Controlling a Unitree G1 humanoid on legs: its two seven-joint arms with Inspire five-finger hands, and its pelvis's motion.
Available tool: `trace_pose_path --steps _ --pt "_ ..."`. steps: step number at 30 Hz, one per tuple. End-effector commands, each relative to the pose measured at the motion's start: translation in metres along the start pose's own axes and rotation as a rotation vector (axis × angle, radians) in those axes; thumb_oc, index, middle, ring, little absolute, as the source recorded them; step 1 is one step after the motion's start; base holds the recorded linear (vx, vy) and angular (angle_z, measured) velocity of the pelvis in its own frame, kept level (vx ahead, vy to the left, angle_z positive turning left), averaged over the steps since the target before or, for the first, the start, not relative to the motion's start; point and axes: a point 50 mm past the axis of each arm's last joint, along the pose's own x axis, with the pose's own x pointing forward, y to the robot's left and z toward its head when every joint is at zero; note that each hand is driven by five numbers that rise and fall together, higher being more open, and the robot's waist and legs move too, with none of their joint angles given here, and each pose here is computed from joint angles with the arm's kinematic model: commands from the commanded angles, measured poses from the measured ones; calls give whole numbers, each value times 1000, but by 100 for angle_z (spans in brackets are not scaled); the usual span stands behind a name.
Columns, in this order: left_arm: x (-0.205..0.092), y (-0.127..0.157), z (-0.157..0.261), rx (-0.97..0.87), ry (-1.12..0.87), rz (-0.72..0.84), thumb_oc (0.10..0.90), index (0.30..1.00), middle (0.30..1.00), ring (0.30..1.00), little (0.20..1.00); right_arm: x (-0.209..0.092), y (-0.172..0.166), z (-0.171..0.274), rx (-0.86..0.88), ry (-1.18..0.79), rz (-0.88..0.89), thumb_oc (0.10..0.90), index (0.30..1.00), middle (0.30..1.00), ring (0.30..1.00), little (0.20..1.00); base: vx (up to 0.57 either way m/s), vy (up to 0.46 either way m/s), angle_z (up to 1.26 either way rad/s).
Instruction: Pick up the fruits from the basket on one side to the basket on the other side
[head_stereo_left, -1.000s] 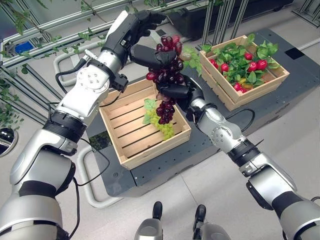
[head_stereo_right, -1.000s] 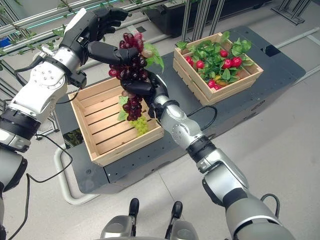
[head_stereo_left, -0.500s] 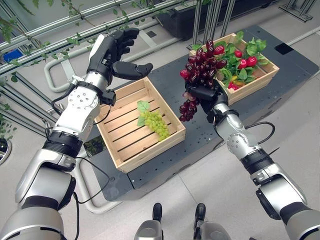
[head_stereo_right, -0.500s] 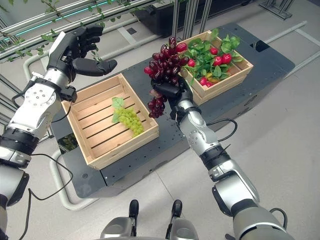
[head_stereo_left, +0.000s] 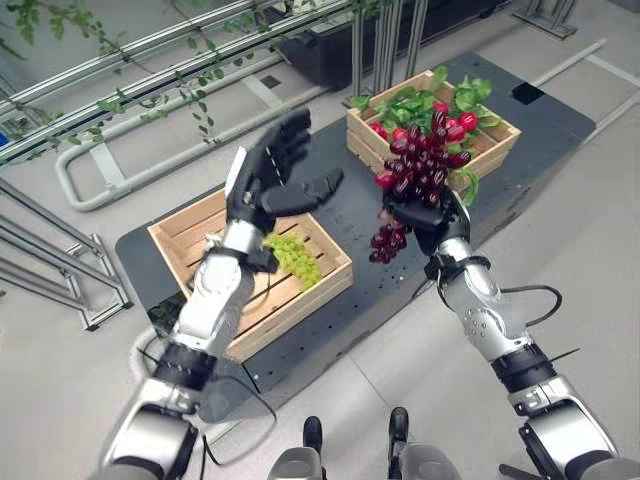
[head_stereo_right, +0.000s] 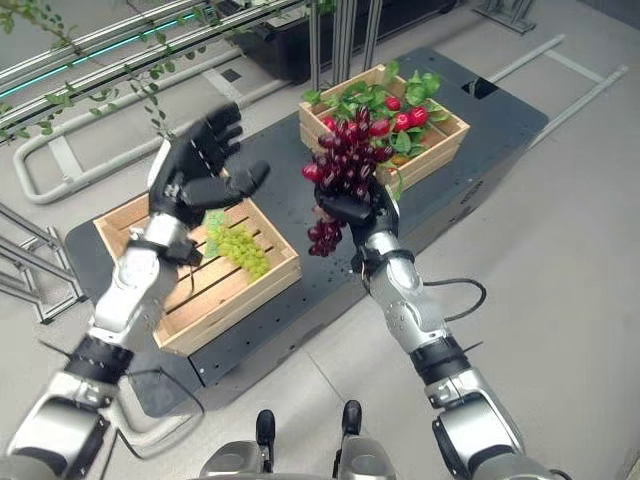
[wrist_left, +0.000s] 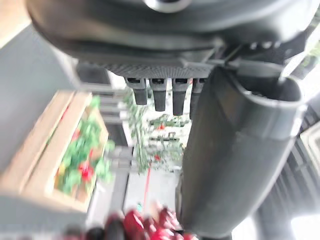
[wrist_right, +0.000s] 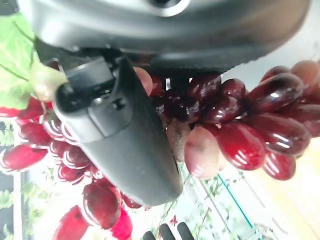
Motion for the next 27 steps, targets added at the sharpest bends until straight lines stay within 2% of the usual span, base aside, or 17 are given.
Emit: trace_pose_path --steps 1,4,9,12,17,22,27 --pt "-14 -3 -12 -117 -16 50 800 900 900 900 900 -14 -2 11 43 -172 30 400 300 300 300 300 -2 -69 -26" --pt "-26 -11 -24 -183 17 54 800 900 900 900 900 -26 -11 2 39 -148 -3 400 300 300 300 300 -18 -86 -26" --pt "-30 -18 -29 -185 12 70 800 900 900 900 900 -30 -23 -6 46 -96 -6 400 300 300 300 300 -41 -19 -31" --pt "-49 6 -23 -166 -36 240 800 900 900 900 900 -28 -4 -21 88 -24 114 400 300 300 300 300 -112 150 -117" --pt "-45 9 -18 -150 -67 217 800 900 900 900 900 -33 0 -29 123 -52 57 400 300 300 300 300 -197 197 -188" --pt "-56 33 -6 -107 -126 283 800 900 900 900 900 -37 -7 -32 148 -36 93 400 300 300 300 300 -183 51 -69" --pt "-62 47 4 -104 -173 345 800 900 900 900 900 -35 2 -37 139 -31 138 400 300 300 300 300 -134 -109 -58"
